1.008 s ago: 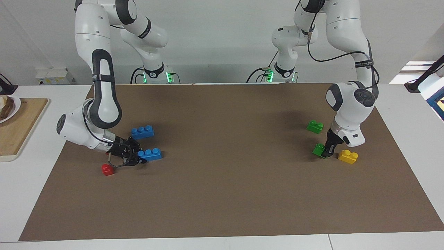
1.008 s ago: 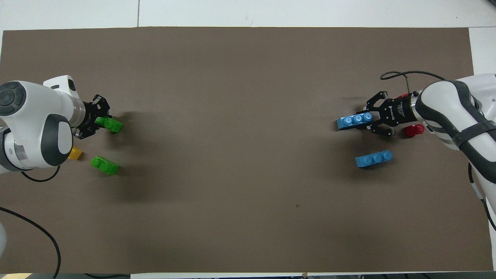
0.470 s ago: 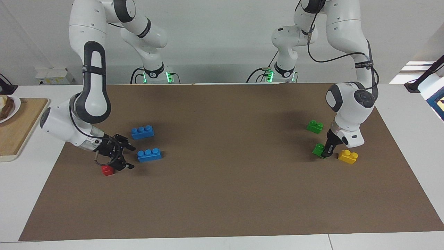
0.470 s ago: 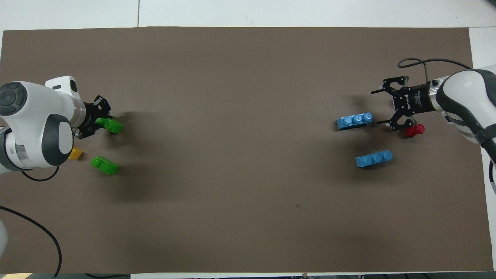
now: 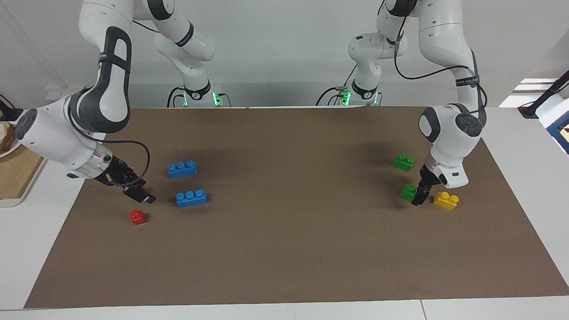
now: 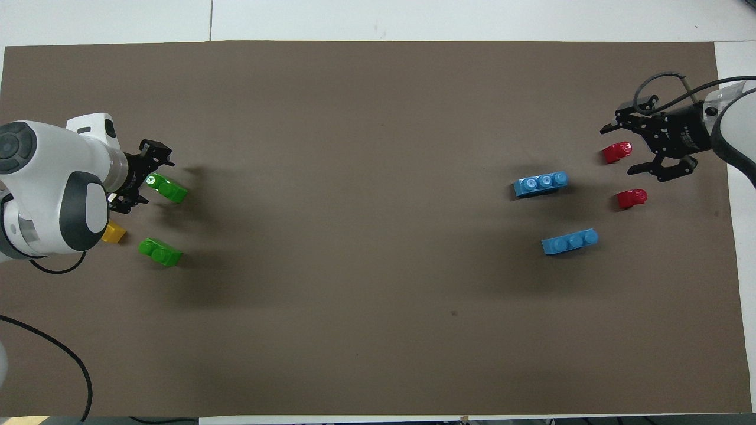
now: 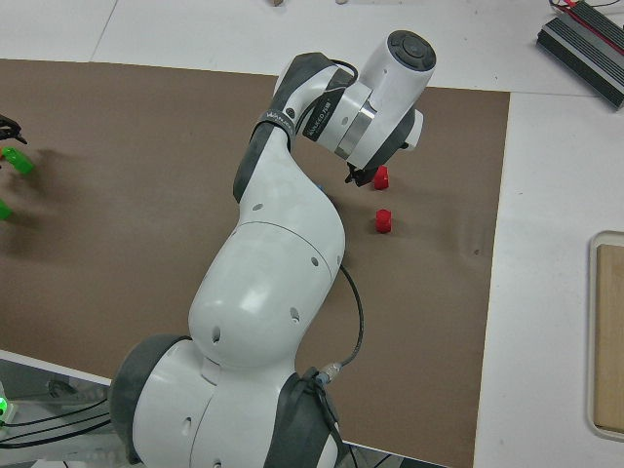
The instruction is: Remove green block with left arm and hold with right
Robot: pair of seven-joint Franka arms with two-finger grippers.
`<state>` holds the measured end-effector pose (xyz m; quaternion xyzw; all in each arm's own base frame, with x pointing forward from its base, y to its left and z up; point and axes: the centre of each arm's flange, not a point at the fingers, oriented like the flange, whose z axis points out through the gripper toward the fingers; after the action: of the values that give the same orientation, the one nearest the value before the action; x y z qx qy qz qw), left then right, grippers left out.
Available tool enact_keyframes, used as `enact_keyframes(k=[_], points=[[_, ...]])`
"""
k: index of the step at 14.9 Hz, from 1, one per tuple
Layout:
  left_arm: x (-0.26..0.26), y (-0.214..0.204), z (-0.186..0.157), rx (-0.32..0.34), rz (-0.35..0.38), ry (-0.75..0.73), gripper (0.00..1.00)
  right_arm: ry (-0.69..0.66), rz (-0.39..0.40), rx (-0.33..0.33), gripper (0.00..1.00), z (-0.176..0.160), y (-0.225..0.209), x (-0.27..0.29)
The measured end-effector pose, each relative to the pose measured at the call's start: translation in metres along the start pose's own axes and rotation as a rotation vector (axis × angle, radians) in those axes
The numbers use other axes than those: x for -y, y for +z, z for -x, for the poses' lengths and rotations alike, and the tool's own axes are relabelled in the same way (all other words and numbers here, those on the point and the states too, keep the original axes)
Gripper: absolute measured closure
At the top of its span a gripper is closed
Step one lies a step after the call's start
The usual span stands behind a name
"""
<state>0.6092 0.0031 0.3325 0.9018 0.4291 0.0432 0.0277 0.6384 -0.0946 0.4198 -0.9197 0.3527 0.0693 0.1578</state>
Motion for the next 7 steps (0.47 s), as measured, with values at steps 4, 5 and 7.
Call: enact_keyframes(k=[4, 5, 7], points=[[-0.011, -0.062, -0.003, 0.004, -0.010, 0.079, 0.00, -0.374, 0.114, -0.062, 0.00, 0.023, -0.056, 0.003], [-0.014, -0.080, -0.004, 0.007, -0.014, 0.126, 0.00, -0.433, 0.139, -0.079, 0.00, 0.033, -0.072, 0.004], [-0.016, -0.108, -0.004, 0.013, -0.022, 0.254, 0.00, -0.522, 0.174, -0.096, 0.00, 0.058, -0.102, 0.008]])
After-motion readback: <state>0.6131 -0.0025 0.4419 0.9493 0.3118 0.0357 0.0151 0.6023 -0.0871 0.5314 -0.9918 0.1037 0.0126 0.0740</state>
